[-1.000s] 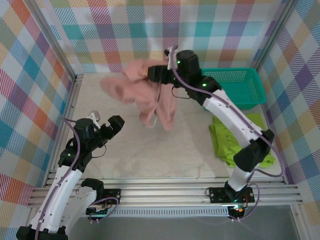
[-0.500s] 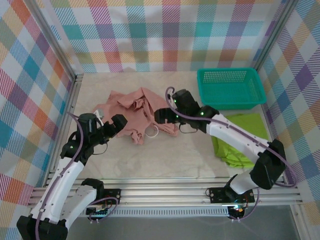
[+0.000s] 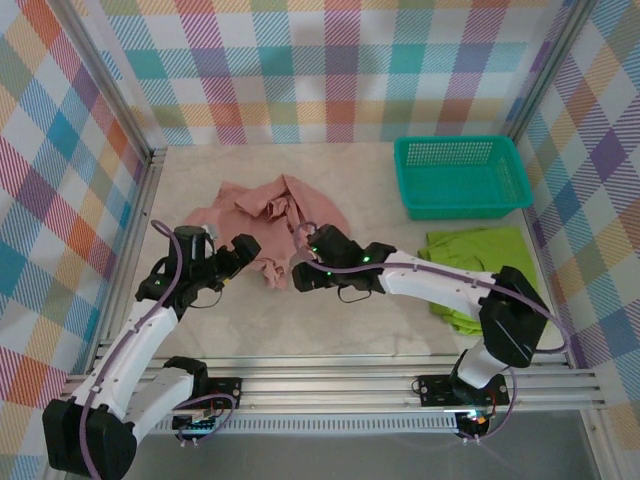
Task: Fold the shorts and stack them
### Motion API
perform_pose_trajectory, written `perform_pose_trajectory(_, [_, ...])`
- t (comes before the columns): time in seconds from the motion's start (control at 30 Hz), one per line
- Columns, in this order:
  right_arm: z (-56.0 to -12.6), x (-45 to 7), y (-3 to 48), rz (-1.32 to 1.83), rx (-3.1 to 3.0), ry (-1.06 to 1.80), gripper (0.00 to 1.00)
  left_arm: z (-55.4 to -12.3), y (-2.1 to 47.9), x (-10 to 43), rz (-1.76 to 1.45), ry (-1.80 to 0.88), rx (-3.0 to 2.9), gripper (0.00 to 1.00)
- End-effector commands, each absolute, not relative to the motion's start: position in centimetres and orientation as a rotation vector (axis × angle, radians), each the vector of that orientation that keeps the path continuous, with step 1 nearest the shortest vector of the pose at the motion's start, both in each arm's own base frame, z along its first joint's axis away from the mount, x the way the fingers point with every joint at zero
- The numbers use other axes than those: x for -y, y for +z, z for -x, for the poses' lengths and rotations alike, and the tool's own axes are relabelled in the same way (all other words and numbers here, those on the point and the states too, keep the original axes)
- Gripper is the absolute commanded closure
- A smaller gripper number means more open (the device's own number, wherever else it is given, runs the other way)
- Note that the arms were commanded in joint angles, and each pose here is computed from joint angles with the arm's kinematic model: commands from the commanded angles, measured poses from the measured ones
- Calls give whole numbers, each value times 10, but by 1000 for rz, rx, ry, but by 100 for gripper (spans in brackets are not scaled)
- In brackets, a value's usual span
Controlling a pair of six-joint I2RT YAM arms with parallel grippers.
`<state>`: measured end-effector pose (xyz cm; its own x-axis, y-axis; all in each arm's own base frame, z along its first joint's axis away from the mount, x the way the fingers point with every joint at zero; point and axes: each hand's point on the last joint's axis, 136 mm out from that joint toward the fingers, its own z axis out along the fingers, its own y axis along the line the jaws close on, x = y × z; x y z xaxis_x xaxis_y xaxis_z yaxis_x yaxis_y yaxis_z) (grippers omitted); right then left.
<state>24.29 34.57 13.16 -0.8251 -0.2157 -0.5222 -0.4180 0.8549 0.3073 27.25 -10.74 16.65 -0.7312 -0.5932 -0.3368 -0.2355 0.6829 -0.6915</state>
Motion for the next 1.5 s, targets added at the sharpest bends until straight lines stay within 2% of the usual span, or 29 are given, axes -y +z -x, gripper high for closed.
perform_pose_trajectory(0.0, [-257, -331, 134, 301, -2551, 498, 21, -277, 162, 111, 622, -892, -2345, 5])
perform_pose_trajectory(0.2, [-261, -260, 121, -76, -2565, 480, 22, -279, 147, 119, 598, -910, -2395, 9])
perform_pose_trajectory(0.37, [-276, -233, 96, -188, -2611, 559, 23, -280, 136, 135, 566, -914, -2426, 12])
perform_pose_trajectory(0.57, [-289, -258, 93, 1, -2615, 667, 26, -284, 121, 150, 532, -896, -2470, 14])
perform_pose_trajectory(0.8, [-310, -278, 70, 89, -2658, 633, 28, -297, 110, 158, 525, -876, -2490, 22])
perform_pose_trajectory(1.0, [-341, -275, 58, 102, -2663, 561, 36, -308, 102, 162, 510, -851, -2513, 42])
perform_pose_trajectory(1.1, [-351, -275, 55, 140, -2662, 527, 47, -312, 102, 163, 500, -842, -2514, 56])
perform_pose_trajectory(1.27, [-363, -274, 61, 173, -2655, 491, 79, -313, 116, 161, 474, -826, -2497, 81])
perform_pose_trajectory(1.37, [-375, -266, 86, 155, -2622, 491, 95, -308, 137, 154, 452, -802, -2459, 92])
perform_pose_trajectory(1.47, [-397, -259, 124, 138, -2570, 503, 100, -296, 162, 145, 424, -775, -2425, 98])
